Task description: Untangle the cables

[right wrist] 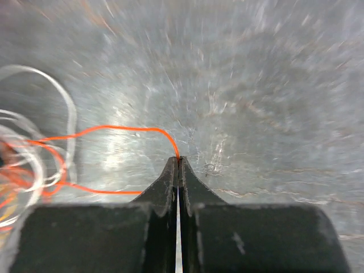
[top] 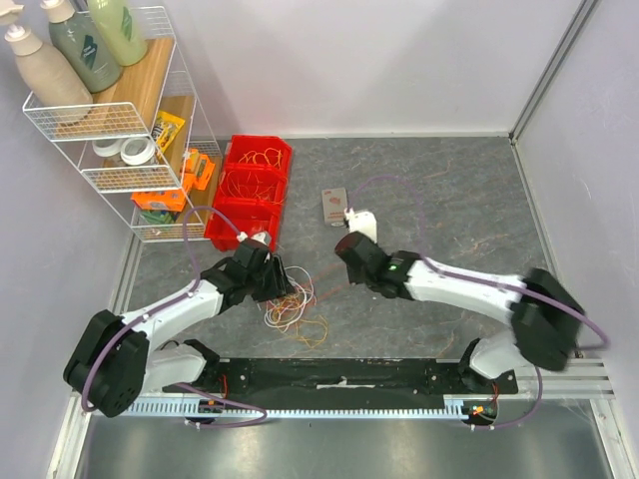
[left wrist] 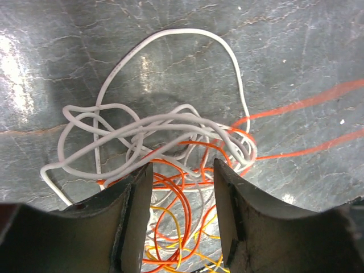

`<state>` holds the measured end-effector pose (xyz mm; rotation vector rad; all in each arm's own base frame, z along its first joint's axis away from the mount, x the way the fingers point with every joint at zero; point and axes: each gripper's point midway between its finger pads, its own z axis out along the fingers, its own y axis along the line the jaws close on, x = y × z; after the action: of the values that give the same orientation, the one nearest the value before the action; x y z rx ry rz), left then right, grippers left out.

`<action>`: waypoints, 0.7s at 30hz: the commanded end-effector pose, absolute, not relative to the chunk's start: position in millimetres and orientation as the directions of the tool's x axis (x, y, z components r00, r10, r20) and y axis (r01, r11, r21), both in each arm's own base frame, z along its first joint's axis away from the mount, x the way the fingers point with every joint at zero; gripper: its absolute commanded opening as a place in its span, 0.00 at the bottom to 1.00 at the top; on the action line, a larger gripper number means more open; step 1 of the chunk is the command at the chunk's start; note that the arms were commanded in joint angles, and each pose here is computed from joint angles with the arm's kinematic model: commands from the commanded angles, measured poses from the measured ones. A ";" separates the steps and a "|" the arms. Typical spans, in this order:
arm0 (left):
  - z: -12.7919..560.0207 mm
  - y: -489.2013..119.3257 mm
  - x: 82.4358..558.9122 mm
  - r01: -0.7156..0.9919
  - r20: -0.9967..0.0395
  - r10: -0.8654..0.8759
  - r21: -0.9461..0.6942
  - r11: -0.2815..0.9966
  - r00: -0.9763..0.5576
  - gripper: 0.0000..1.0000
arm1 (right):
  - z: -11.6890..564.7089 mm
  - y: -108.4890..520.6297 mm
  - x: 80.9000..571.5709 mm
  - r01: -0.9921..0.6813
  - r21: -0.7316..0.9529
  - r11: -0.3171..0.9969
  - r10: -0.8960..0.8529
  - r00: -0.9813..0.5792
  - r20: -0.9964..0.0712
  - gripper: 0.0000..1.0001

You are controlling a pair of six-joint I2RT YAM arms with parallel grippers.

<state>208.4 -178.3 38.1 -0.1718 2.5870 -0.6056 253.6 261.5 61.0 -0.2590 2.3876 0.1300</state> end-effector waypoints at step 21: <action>17.5 -145.1 207.0 -0.140 -0.427 -0.265 -0.301 0.943 -0.865 0.45 | 494.6 75.4 207.7 -0.132 0.284 0.950 0.294 0.065 -0.954 0.00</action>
<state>210.0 -160.5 20.9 -0.2460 2.6197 -0.4556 218.7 109.4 468.2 0.1040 1.5237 0.3909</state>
